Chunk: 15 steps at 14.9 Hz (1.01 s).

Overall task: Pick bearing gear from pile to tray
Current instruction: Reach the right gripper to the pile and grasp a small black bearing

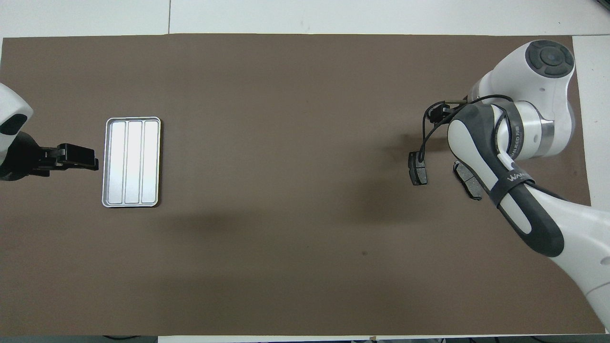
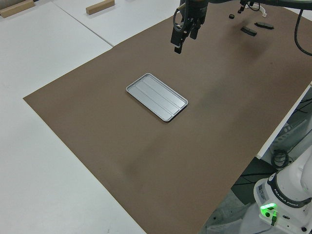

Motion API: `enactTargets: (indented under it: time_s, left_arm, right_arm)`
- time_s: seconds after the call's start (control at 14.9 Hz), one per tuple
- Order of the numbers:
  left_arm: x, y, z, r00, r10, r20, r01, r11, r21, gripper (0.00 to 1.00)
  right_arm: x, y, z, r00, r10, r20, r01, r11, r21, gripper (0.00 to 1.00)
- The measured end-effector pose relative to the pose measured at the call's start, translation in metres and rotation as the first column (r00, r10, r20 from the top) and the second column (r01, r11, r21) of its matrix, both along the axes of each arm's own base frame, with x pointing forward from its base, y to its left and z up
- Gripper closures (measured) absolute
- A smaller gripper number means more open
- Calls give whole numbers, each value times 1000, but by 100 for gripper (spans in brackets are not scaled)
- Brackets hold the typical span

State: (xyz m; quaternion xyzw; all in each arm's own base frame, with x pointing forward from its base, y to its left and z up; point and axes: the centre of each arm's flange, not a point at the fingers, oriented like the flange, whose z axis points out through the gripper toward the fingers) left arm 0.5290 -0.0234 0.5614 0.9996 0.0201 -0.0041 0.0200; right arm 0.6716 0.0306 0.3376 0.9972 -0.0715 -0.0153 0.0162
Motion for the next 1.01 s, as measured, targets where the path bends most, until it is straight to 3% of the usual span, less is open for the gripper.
enactTargets:
  time_s: [0.27,0.8,0.87,1.01]
  left_arm:
    - [-2,0,0,1000,0,6,0,1000,0,0]
    - [-3,0,1,1000,0,8,0,1000,-1,0]
    - [-3,0,1,1000,0,8,0,1000,-1,0]
    - [-3,0,1,1000,0,7,0,1000,-1,0]
  right_arm:
    - [26,7,-38,996,-85,-13,85,996,-6,0]
    - [31,26,-57,998,-68,-9,68,996,-59,0]
    - [32,26,-56,998,-68,-3,68,996,-58,7]
    - [36,27,-54,997,-66,29,67,996,-51,10]
